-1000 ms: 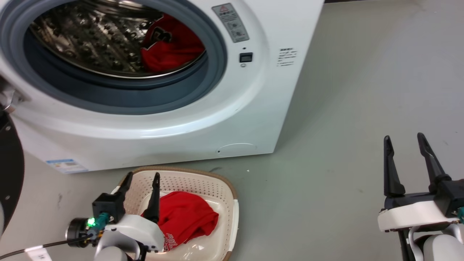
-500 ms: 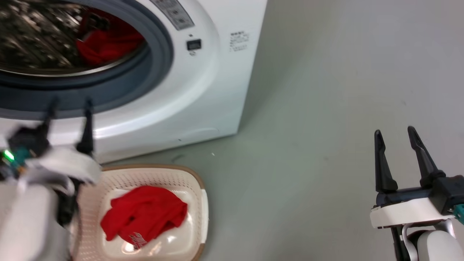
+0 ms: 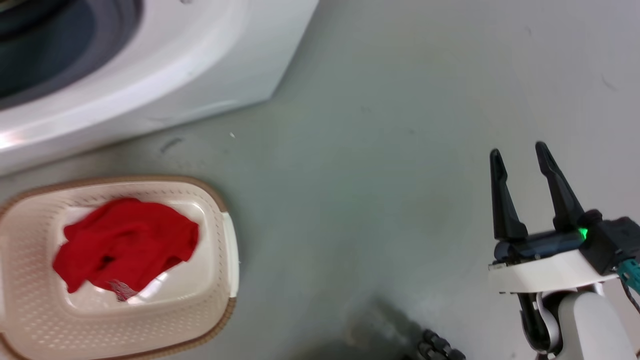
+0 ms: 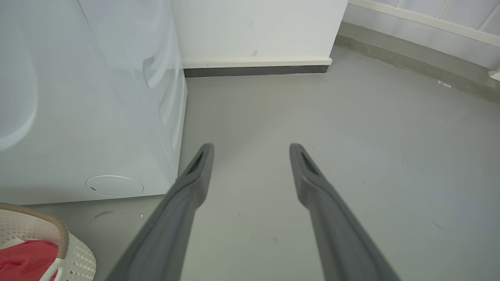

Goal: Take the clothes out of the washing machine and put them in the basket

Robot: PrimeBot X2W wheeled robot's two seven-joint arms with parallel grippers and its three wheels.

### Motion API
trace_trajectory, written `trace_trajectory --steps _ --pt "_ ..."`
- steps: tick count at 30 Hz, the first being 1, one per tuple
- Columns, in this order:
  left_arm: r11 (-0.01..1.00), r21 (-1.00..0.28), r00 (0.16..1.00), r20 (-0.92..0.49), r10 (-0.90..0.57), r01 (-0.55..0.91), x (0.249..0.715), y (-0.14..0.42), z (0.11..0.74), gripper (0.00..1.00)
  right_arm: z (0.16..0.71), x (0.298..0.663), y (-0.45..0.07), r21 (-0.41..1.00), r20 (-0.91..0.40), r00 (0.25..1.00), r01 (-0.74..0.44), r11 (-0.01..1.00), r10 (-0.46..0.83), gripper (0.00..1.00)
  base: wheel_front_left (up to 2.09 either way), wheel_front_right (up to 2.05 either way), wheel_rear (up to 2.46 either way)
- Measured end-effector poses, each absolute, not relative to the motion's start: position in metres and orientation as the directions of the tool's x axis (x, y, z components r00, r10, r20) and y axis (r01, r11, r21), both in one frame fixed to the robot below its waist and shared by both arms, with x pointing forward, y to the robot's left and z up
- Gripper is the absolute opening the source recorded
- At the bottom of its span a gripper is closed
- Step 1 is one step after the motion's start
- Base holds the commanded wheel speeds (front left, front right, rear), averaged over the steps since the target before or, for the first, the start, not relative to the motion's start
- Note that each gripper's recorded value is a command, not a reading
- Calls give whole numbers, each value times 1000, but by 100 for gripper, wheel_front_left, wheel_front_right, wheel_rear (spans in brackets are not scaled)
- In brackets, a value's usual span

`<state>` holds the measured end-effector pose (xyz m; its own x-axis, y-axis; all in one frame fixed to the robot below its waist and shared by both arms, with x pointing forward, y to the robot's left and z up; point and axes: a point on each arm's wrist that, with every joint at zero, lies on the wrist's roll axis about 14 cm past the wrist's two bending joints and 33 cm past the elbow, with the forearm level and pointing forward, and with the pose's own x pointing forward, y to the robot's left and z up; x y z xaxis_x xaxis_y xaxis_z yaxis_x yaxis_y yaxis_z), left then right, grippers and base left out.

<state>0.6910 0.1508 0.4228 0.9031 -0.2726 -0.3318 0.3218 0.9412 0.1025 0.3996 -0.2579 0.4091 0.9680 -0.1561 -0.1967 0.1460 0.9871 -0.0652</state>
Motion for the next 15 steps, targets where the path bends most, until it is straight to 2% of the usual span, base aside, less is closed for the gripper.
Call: trace_trajectory --steps 6,12,15 --pt "915 158 802 -551 -230 371 723 144 368 100 383 405 -255 -63 -262 954 135 989 -147 100 0 0 0" --pt "930 210 764 -637 -104 302 759 173 349 100 373 402 -253 -67 -297 944 132 989 -146 100 0 0 0" --pt "942 166 716 -691 -101 293 764 169 323 100 367 396 -257 -81 -322 933 144 986 -163 100 0 0 0"
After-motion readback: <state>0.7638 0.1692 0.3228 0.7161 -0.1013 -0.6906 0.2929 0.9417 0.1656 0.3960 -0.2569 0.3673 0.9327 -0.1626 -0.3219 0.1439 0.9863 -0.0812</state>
